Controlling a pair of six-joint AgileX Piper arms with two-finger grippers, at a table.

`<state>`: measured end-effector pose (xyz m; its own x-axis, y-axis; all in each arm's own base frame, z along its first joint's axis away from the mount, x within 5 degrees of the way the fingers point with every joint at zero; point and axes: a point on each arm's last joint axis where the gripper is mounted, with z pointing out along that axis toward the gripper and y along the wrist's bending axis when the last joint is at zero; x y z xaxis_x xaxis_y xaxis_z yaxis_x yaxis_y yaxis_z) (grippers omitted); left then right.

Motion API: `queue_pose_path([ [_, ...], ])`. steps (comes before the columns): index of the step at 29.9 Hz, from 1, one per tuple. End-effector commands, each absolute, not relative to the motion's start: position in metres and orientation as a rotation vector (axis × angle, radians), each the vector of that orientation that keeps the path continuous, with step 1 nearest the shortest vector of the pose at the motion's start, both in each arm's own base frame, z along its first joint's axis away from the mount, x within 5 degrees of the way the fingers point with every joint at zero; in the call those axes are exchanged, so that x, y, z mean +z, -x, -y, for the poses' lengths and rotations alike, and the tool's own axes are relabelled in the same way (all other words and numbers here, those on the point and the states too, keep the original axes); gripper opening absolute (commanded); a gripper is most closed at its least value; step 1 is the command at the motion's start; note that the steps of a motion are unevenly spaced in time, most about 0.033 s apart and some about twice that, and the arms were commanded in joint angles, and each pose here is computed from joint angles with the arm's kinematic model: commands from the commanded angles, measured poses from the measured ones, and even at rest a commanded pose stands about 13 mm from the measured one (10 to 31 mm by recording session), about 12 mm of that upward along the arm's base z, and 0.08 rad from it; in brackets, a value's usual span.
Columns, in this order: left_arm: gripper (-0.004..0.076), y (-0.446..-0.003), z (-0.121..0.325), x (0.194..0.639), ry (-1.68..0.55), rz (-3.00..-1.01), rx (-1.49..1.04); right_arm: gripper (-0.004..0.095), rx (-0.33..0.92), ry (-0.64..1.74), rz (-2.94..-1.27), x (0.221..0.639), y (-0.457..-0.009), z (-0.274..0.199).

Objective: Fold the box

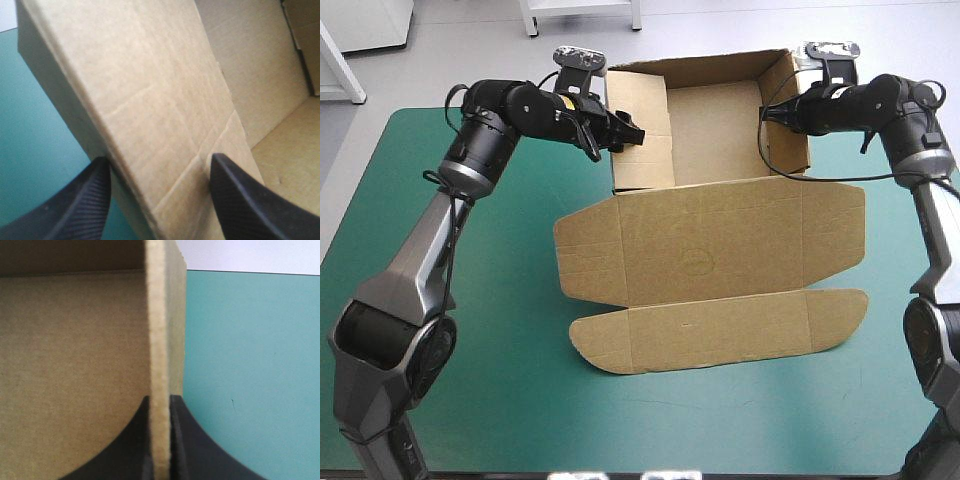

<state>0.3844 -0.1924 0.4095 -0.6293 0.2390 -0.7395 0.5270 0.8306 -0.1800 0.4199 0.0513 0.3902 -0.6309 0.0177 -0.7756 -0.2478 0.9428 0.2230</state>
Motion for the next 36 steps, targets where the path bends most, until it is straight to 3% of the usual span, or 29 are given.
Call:
queue_pose_path([
  [1, 0.0423, -0.375, 0.204, 0.43, -0.531, -2.191, -0.474, -0.0007, 0.547, 0.122, -2.101, 0.426, -0.404, -0.07],
  [5, 0.0395, -0.38, 0.208, 0.42, -0.534, -2.223, -0.46, -0.0007, 0.56, 0.132, -2.114, 0.421, -0.407, -0.077],
  [26, -0.0011, -0.4, 0.217, 0.39, -0.497, -2.29, -0.449, -0.0007, 0.588, 0.144, -2.191, 0.406, -0.412, -0.08],
  [36, -0.0008, -0.397, 0.209, 0.394, -0.509, -2.333, -0.413, -0.0007, 0.557, 0.242, -2.346, 0.38, -0.412, -0.1],
])
